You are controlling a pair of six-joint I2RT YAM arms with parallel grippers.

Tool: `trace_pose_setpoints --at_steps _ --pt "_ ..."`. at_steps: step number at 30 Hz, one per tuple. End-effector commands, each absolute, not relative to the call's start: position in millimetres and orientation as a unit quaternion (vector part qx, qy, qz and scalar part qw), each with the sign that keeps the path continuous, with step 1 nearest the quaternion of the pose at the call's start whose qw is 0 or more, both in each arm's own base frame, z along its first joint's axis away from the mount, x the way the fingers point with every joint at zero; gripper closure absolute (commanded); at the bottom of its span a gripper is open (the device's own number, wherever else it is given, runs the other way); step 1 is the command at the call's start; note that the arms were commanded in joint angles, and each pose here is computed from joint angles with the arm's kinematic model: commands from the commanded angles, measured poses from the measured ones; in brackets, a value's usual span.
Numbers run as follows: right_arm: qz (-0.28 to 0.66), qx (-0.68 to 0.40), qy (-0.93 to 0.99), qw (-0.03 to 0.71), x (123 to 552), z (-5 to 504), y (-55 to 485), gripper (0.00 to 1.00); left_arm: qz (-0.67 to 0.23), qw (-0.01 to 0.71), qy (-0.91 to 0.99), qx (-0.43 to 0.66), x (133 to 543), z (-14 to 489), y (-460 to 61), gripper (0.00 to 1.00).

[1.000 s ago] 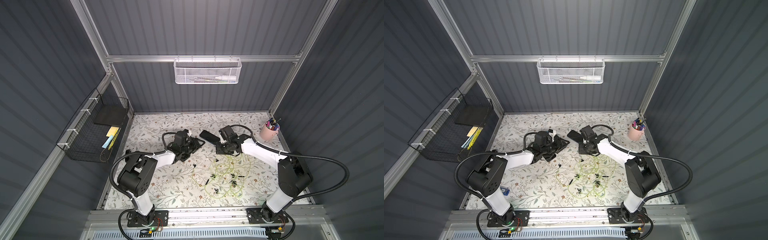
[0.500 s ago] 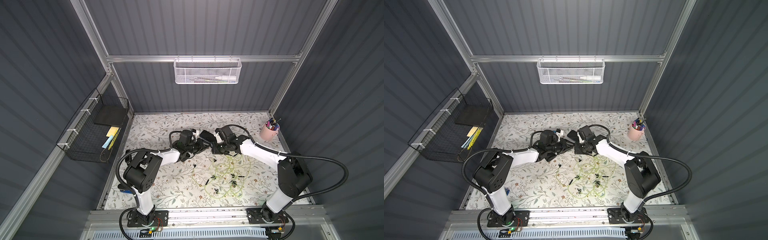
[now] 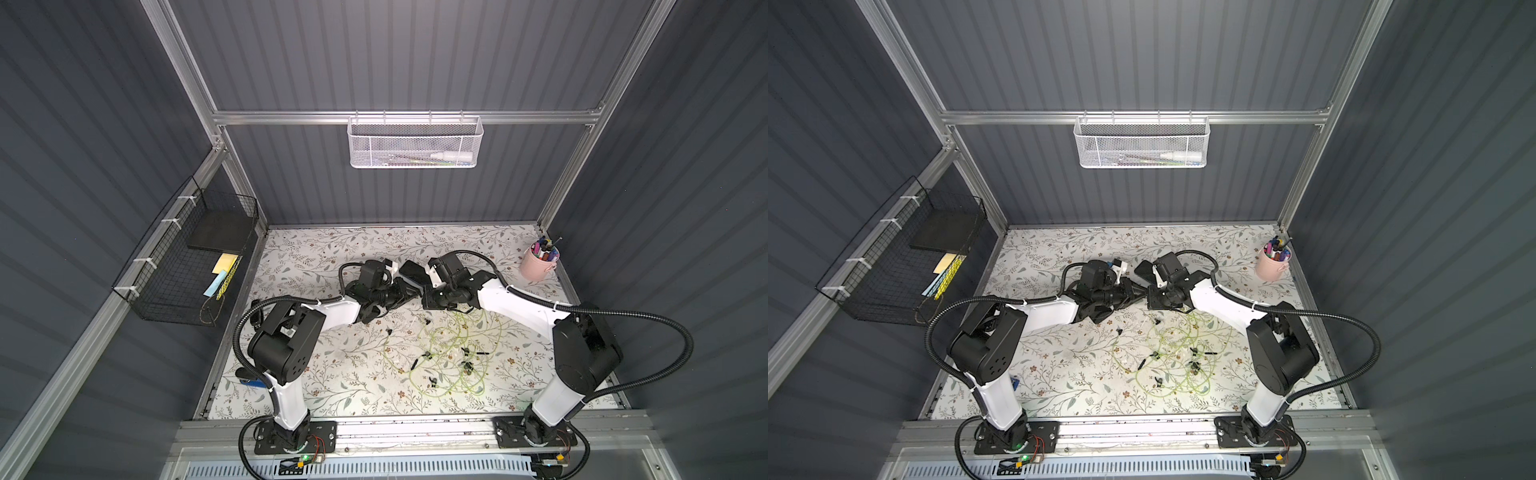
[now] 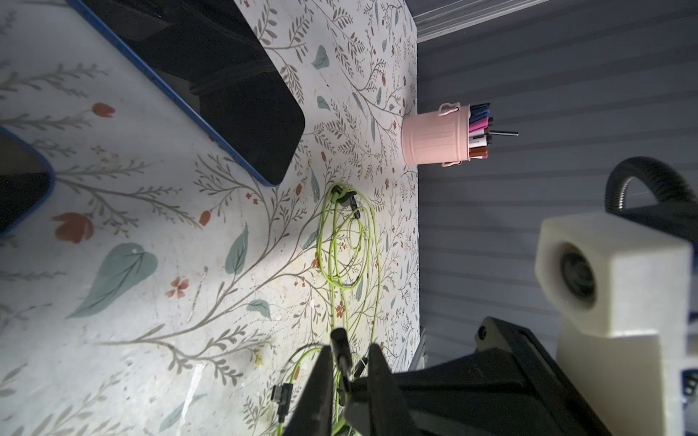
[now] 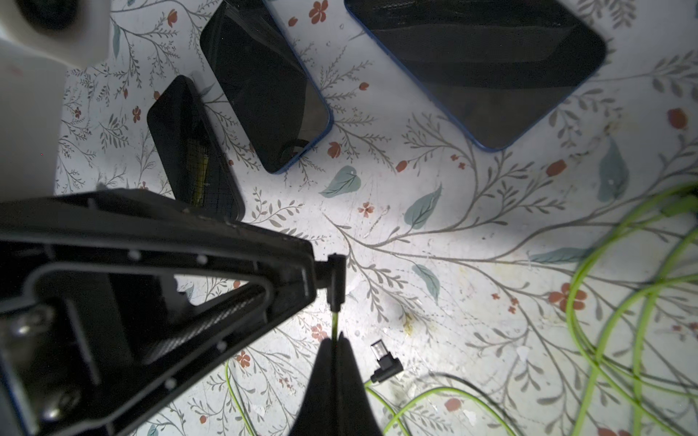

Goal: Plug wired earphones into phones
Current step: Pick up the wired earphone from the center of the board.

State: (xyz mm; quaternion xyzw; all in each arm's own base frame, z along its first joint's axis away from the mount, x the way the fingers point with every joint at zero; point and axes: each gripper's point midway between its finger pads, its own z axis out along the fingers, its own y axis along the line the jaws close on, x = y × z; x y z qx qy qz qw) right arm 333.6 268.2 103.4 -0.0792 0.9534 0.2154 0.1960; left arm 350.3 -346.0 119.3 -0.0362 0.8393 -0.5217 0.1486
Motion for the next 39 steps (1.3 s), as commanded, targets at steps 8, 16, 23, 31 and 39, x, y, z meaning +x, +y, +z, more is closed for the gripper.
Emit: trace_pose_setpoints --at_steps 8,16,23,31,39 --pt "0.212 -0.071 0.954 0.199 337 105 270 1.00 -0.518 0.144 0.843 -0.022 350 116 -352 0.96" --pt "0.274 -0.038 0.940 0.202 338 127 242 0.51 -0.518 0.141 0.843 0.013 353 119 -358 1.00" --pt "0.447 -0.020 0.881 0.151 327 151 223 0.49 -0.576 0.089 0.808 0.088 352 136 -382 1.00" --pt "0.535 -0.032 0.828 0.165 338 170 213 0.65 -0.620 0.064 0.772 0.126 351 157 -397 1.00" --pt "0.528 -0.027 0.831 0.172 348 157 204 0.64 -0.642 0.062 0.755 0.117 355 163 -401 1.00"
